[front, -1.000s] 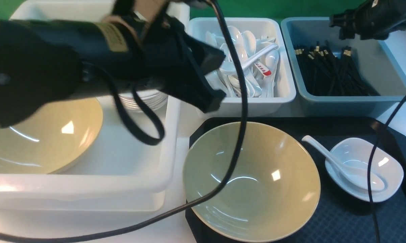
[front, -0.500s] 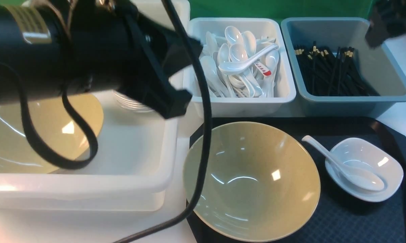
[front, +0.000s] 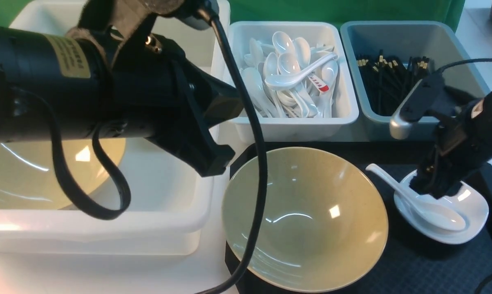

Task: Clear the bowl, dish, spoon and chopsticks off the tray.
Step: Use the right arm to grab the soup spoon in the middle, then use the right arm to put the soup spoon into the small storage box in the middle

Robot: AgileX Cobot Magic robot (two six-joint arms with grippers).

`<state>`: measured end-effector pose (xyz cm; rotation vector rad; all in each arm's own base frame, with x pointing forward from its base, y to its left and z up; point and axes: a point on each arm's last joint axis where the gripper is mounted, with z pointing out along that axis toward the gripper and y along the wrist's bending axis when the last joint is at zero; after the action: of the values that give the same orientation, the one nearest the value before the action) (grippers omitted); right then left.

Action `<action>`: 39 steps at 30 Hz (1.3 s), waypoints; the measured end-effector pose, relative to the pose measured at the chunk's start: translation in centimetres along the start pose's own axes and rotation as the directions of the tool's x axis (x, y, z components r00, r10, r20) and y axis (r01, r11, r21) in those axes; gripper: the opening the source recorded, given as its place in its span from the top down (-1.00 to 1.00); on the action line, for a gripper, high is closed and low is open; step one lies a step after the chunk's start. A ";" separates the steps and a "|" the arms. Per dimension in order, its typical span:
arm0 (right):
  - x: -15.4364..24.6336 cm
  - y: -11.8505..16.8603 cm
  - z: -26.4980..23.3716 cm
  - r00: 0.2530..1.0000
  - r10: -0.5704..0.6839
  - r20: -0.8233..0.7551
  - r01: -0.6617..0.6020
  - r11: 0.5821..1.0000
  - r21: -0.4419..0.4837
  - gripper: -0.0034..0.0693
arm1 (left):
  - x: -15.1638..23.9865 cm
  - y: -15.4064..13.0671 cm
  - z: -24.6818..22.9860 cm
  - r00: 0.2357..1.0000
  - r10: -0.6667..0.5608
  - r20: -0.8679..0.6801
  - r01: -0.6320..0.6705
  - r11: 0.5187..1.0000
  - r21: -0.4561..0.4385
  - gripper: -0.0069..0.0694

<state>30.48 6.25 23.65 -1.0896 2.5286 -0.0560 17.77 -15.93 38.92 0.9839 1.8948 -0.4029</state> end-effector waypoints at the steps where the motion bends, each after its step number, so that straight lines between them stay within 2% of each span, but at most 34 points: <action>1: -0.3 -0.1 0.8 1.000 -0.001 0.022 0.001 1.000 0.001 -0.54 | 0.1 0.0 0.2 1.000 0.001 -0.009 -0.001 1.000 0.002 0.84; 3: -0.5 -0.1 1.8 0.999 -0.011 0.039 0.012 1.000 -0.015 -0.54 | 0.1 0.0 0.5 1.000 0.001 -0.018 -0.001 1.000 0.004 0.84; 7: -0.9 0.6 4.1 0.996 -0.051 0.069 0.058 0.992 -0.110 -0.54 | 0.3 0.1 1.3 0.999 -0.002 -0.041 0.002 1.000 0.010 0.84; 12: -1.1 0.5 5.2 0.994 -0.069 0.082 0.079 0.990 -0.118 -0.50 | 0.4 0.1 1.7 0.999 -0.003 -0.052 0.004 1.000 0.012 0.84; 15: -1.3 0.3 5.3 0.991 -0.079 0.106 0.088 0.992 -0.086 -0.15 | 0.5 0.1 1.7 0.999 -0.004 -0.054 0.005 1.000 0.013 0.84; 16: -1.4 0.2 5.3 0.991 -0.081 0.111 0.090 0.993 -0.081 -0.01 | 0.5 0.1 1.7 0.999 -0.004 -0.054 0.005 1.000 0.013 0.84; 17: -1.4 0.2 5.3 0.990 -0.083 0.115 0.092 0.993 -0.077 0.23 | 0.5 0.1 1.7 0.999 -0.003 -0.054 0.004 1.000 0.012 0.84; 19: -1.4 0.2 5.3 0.990 -0.083 0.111 0.092 0.992 -0.085 0.47 | 0.5 0.1 1.7 0.999 -0.002 -0.055 0.002 1.000 0.011 0.84; 24: -2.6 -0.2 2.7 0.988 -0.086 0.128 0.100 0.990 -0.105 0.43 | 0.7 0.4 1.3 0.995 0.046 -0.084 -0.047 0.999 -0.020 0.84; 26: -4.3 -1.1 -0.6 0.975 -0.077 0.210 0.088 0.995 -0.044 0.43 | 0.9 0.6 0.2 0.994 0.043 -0.098 -0.048 0.997 -0.058 0.84; 30: -8.9 -2.5 -7.0 0.895 -0.071 0.441 0.022 0.993 0.116 0.43 | 1.0 1.0 -2.3 0.995 -0.001 -0.096 -0.013 0.989 -0.144 0.84; 32: -11.0 -2.8 -8.6 0.839 -0.044 0.543 -0.044 0.988 0.148 0.43 | 1.1 1.1 -3.1 0.995 -0.020 -0.097 0.004 0.986 -0.168 0.84; 36: -16.6 -2.8 -9.3 0.673 0.029 0.739 -0.178 0.976 0.124 0.43 | 1.5 1.1 -3.8 0.990 -0.079 -0.114 0.058 0.982 -0.178 0.84; 39: -19.8 -2.5 -7.6 0.610 0.030 0.792 -0.200 0.973 0.117 0.43 | 1.7 0.9 -3.8 0.982 -0.132 -0.136 0.109 0.980 -0.166 0.84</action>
<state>41.84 17.59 37.68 -0.6441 1.7182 0.1778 15.80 -12.21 39.47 0.8147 2.0913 -0.2515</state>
